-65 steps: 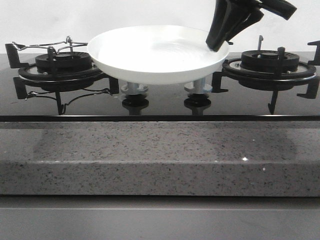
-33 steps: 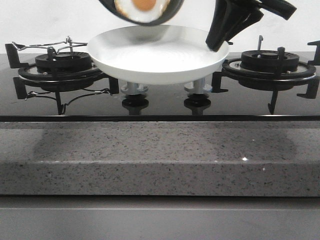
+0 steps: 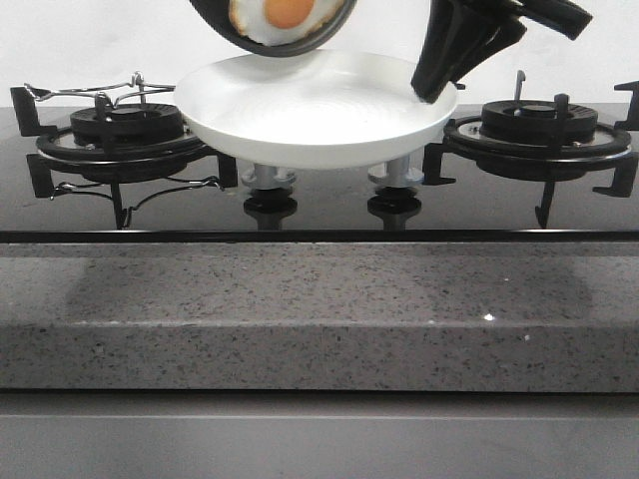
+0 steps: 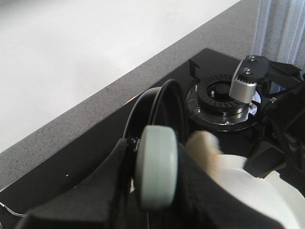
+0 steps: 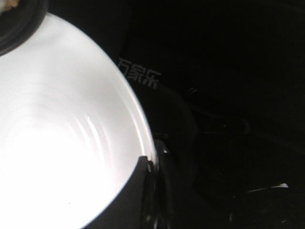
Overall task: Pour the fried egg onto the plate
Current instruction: 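Tilt the pan with the left gripper to slide the egg onto the plate, then lower the empty pan back onto its burner with the left gripper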
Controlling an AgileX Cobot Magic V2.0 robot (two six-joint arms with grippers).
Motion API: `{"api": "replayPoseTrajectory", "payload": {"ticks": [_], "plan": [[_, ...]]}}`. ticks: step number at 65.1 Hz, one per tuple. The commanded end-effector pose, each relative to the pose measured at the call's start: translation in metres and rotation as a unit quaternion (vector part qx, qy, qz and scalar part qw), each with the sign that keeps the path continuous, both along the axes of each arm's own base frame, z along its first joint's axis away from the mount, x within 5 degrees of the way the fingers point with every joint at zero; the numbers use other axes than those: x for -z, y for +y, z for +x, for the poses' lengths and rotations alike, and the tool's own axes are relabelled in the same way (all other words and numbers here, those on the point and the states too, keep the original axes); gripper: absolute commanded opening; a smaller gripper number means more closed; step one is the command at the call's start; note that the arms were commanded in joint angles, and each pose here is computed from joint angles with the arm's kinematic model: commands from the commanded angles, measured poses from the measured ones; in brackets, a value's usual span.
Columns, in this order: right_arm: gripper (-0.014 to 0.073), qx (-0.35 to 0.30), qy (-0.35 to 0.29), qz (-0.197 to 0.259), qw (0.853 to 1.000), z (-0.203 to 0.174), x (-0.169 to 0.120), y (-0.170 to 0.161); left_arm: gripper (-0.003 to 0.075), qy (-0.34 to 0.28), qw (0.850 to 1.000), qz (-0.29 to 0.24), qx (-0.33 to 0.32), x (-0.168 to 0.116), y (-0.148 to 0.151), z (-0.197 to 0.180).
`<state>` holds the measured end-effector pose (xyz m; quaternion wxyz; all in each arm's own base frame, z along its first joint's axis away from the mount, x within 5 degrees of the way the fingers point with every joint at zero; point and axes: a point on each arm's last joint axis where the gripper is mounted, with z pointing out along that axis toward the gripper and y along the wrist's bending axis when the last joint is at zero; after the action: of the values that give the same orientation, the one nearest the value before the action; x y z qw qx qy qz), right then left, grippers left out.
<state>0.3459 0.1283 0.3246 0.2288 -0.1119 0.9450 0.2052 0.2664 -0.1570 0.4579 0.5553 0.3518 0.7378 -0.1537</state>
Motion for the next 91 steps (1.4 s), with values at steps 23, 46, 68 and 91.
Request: {"api": "replayPoseTrajectory", "payload": {"ticks": [23, 46, 68, 91], "plan": [[-0.0066, 0.004, -0.057, 0.024, 0.998, -0.007, -0.030, -0.001, -0.0019, -0.061, 0.995, -0.063, -0.038, -0.032, 0.018, -0.006], [-0.0066, 0.004, -0.057, 0.024, 0.998, -0.007, -0.030, -0.001, -0.0019, 0.104, 0.946, -0.272, -0.140, -0.018, 0.108, 0.040], [-0.0066, 0.004, -0.057, 0.024, 0.998, -0.007, -0.030, -0.001, -0.0019, 0.264, 0.836, -0.463, -0.129, 0.041, 0.198, 0.098], [-0.0066, 0.004, -0.057, 0.024, 0.998, -0.007, -0.030, -0.001, -0.0019, 0.345, 0.771, -0.518, -0.133, 0.102, 0.230, 0.135]]}}
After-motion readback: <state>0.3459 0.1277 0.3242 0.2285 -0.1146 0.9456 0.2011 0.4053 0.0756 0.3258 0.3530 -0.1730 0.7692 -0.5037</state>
